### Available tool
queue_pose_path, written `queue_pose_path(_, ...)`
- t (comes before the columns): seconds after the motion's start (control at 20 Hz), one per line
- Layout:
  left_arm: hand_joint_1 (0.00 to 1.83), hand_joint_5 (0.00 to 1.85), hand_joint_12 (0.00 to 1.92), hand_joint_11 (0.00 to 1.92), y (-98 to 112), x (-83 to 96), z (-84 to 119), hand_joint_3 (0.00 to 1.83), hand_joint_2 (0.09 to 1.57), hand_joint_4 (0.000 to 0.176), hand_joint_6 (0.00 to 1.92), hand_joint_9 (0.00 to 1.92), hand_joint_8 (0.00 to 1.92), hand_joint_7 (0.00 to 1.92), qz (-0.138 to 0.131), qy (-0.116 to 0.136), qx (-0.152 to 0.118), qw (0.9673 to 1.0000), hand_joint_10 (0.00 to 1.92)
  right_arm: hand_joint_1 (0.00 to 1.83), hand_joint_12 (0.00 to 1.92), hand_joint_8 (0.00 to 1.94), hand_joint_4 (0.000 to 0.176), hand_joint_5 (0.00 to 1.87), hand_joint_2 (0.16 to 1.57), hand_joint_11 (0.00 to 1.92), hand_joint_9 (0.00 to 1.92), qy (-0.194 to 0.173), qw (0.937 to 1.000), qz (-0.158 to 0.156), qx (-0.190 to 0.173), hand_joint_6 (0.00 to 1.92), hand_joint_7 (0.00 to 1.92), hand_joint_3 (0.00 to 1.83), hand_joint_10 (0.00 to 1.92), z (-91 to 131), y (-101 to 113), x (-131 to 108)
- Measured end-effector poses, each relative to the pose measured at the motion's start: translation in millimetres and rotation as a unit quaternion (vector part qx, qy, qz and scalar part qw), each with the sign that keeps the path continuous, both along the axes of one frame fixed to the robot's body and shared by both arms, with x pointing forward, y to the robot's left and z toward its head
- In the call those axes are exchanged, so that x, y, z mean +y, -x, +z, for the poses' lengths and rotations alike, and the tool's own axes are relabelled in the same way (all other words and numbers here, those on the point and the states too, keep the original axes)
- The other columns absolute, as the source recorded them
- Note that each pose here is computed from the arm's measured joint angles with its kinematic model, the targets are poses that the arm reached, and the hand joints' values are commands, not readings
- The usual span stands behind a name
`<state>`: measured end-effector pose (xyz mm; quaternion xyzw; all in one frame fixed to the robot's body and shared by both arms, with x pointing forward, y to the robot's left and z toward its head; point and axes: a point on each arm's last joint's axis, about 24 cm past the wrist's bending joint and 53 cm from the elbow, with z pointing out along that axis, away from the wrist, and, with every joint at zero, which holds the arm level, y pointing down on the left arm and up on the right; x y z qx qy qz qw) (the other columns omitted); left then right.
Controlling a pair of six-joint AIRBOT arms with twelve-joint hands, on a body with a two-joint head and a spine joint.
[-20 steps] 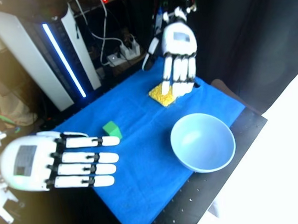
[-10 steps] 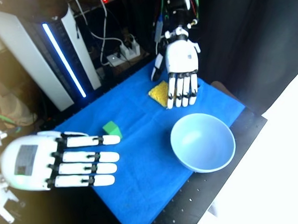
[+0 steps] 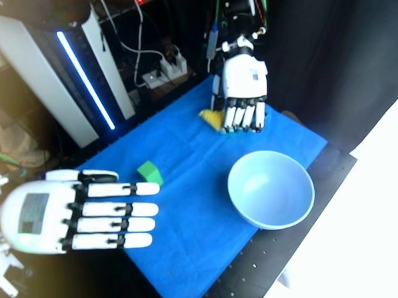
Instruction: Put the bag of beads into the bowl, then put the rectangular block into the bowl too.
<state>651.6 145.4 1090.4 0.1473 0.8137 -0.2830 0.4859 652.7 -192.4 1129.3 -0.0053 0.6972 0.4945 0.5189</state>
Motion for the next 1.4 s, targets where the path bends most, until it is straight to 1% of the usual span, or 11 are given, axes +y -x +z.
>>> queue_pose_path(0.15,1.27,1.04,1.82,0.44,-16,-4.2,60,0.0,1.09,0.0,0.85,0.71,0.98,1.03,-0.003,0.031,-0.066,0.9973,1.41,0.43,0.01,0.0,0.118,0.23,1.24,0.01,0.0,0.0,1.0,-0.001,-0.001,0.0,0.05,0.01,0.0,0,-1,-1)
queue_pose_path(0.2,1.26,1.1,1.9,0.56,-21,-10.6,87,0.0,1.12,0.0,0.56,0.72,1.32,0.91,-0.011,0.052,-0.098,0.9937,1.59,0.38,0.01,0.01,0.096,0.22,1.25,0.02,0.0,0.0,1.0,0.0,-0.001,0.0,0.07,0.01,0.0,0,0,0)
queue_pose_path(0.35,1.28,1.1,1.67,0.83,-34,-22.3,146,0.0,1.09,0.0,0.52,0.98,1.16,1.03,-0.02,0.089,-0.167,0.9817,1.22,0.35,0.0,0.0,0.095,0.2,1.26,0.0,0.0,0.001,1.0,-0.001,0.0,0.0,0.07,0.01,0.0,-2,-2,0)
queue_pose_path(0.45,1.29,1.15,1.6,0.6,-52,-26.2,182,0.0,1.06,0.0,0.46,0.95,1.01,1.1,-0.009,0.098,-0.216,0.9714,0.93,0.41,0.0,0.0,0.084,0.22,1.26,0.01,0.0,0.003,1.0,-0.003,-0.003,0.01,0.08,0.0,0.0,-2,-4,-2)
queue_pose_path(0.55,1.26,1.12,1.66,0.7,-72,-29.1,194,0.0,1.07,0.0,0.57,0.97,1.02,1.07,0.007,0.114,-0.227,0.9671,1.03,0.38,0.0,0.0,0.101,0.22,1.25,0.01,0.0,0.001,1.0,-0.002,-0.002,0.0,0.07,0.0,0.0,-4,-5,0)
queue_pose_path(0.65,1.26,1.08,1.6,1.0,-96,-40.4,185,0.0,1.06,0.0,0.7,1.07,0.88,1.12,0.021,0.119,-0.211,0.9699,1.14,0.37,0.0,0.0,0.1,0.22,1.24,0.01,0.0,0.004,1.0,0.003,-0.002,0.0,0.08,0.0,0.0,-9,-4,3)
queue_pose_path(0.8,1.23,1.05,1.13,0.65,-125,-64.4,159,0.0,1.09,0.037,0.86,1.04,0.9,1.04,0.038,0.115,-0.171,0.9778,0.33,0.38,0.01,0.0,0.073,0.23,1.24,0.02,0.01,0.008,0.9999,0.009,-0.003,0.01,0.08,0.0,0.0,-12,-5,7)
queue_pose_path(0.85,1.25,0.93,1.18,0.7,-135,-69.2,151,0.0,1.1,0.0,0.94,1.12,0.91,1.1,0.046,0.112,-0.159,0.9799,0.24,0.42,0.02,0.0,0.058,0.24,1.25,0.04,0.01,0.006,0.9999,0.008,-0.006,0.01,0.09,0.0,0.0,-10,-6,7)
queue_pose_path(0.95,1.0,0.71,1.15,0.41,-144,-74.0,139,0.0,0.99,0.0,0.09,0.9,0.12,0.84,0.056,0.107,-0.14,0.9827,0.05,0.43,0.02,0.0,0.055,0.22,1.26,0.03,0.01,0.006,0.9999,0.007,-0.009,0.0,0.08,0.01,0.0,-8,-7,6)
queue_pose_path(1.1,0.91,0.5,1.11,0.0,-146,-61.7,124,0.0,0.93,0.063,0.0,0.57,0.0,0.58,0.069,0.092,-0.123,0.9857,0.0,0.41,0.04,0.0,0.06,0.21,1.25,0.07,0.01,0.009,0.9998,0.012,-0.012,0.0,0.06,0.0,0.0,-8,-7,8)
queue_pose_path(1.4,0.87,0.47,1.18,0.0,-115,-29.0,116,0.0,0.94,0.059,0.0,0.58,0.01,0.57,0.063,0.08,-0.121,0.9874,0.0,0.41,0.04,0.0,0.094,0.18,1.22,0.03,0.0,-0.006,0.9992,0.037,-0.01,0.0,0.03,0.0,0.0,-5,8,25)
